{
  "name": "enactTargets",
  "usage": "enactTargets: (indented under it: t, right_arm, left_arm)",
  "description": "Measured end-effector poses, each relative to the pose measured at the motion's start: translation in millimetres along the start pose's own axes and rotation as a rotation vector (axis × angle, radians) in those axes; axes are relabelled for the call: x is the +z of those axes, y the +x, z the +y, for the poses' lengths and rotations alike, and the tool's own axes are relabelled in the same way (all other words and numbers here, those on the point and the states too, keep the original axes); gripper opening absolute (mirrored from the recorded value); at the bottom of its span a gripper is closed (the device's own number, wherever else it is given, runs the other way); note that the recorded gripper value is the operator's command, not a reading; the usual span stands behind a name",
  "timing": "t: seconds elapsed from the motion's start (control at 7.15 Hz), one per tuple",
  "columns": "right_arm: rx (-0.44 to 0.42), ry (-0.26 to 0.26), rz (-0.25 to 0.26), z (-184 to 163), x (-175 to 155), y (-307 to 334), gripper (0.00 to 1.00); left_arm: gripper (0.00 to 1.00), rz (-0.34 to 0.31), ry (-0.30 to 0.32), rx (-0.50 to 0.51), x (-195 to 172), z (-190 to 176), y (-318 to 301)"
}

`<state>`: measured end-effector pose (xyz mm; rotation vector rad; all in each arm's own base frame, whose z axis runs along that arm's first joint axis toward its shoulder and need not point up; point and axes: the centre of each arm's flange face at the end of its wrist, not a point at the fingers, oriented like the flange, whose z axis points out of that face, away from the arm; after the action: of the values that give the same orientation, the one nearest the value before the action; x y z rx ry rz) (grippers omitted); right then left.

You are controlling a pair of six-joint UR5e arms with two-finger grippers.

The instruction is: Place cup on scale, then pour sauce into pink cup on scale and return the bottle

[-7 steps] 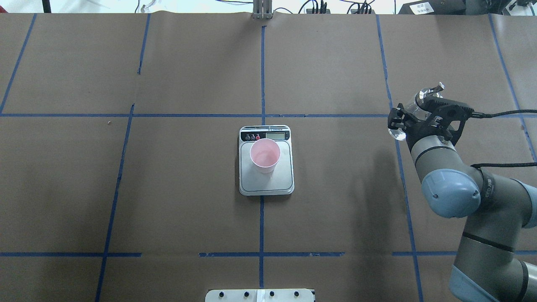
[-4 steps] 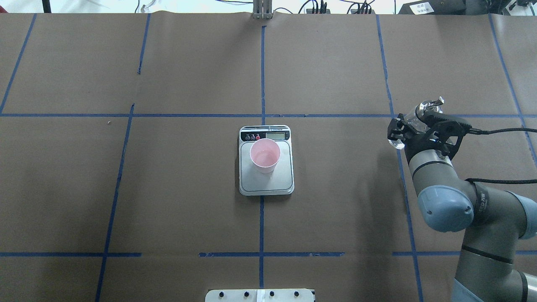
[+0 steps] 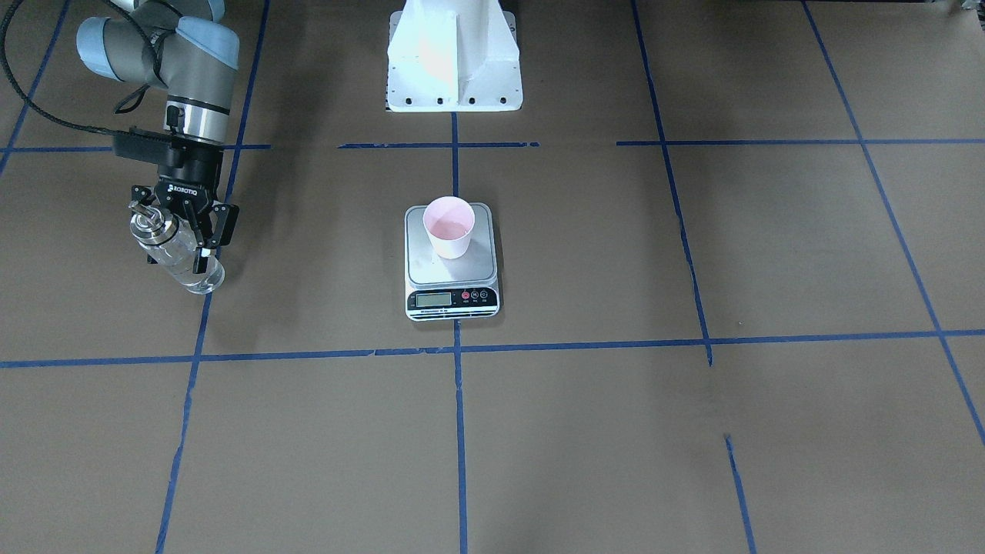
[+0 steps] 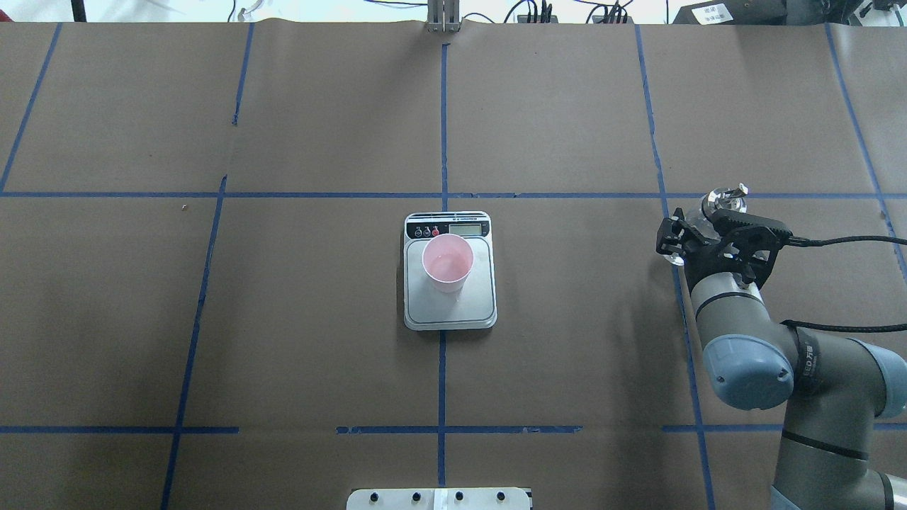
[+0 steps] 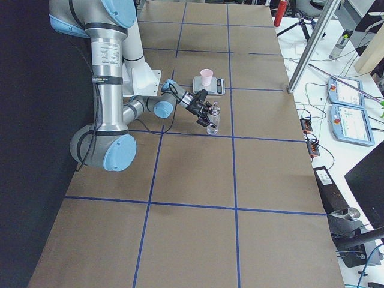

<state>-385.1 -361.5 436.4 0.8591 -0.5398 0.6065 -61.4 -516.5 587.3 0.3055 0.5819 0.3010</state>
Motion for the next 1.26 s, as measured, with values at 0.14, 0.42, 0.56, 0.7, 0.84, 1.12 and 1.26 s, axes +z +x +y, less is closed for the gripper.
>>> enactTargets:
  t: [0.14,0.42,0.56,0.7,0.84,1.12,1.26]
  right_arm:
    - [-0.005,-0.010,-0.001,3,-1,0,0.00]
    - [-0.008,-0.062,-0.006,8,-4,-1,0.00]
    - [-0.012,-0.088,-0.008,10,-5,-2,0.00]
    - [-0.018,-0.102,-0.008,11,-5,-2,0.00]
    - [-0.021,-0.108,-0.008,11,-5,-1,0.00]
    - [-0.026,-0.109,-0.004,13,-3,1,0.00]
    - [-0.028,-0.108,-0.001,14,-2,2,0.00]
  left_arm:
    - [1.00,0.000,0.000,0.000,0,0,0]
    - [1.00,0.000,0.001,0.000,0,0,0]
    - [1.00,-0.001,0.002,0.000,-1,0,0]
    - [1.00,-0.001,0.002,0.000,-1,0,0]
    - [1.00,-0.001,0.002,0.000,-1,0,0]
    - [1.00,0.000,0.002,0.001,-1,0,0]
    - [1.00,0.001,0.003,0.001,-1,-1,0]
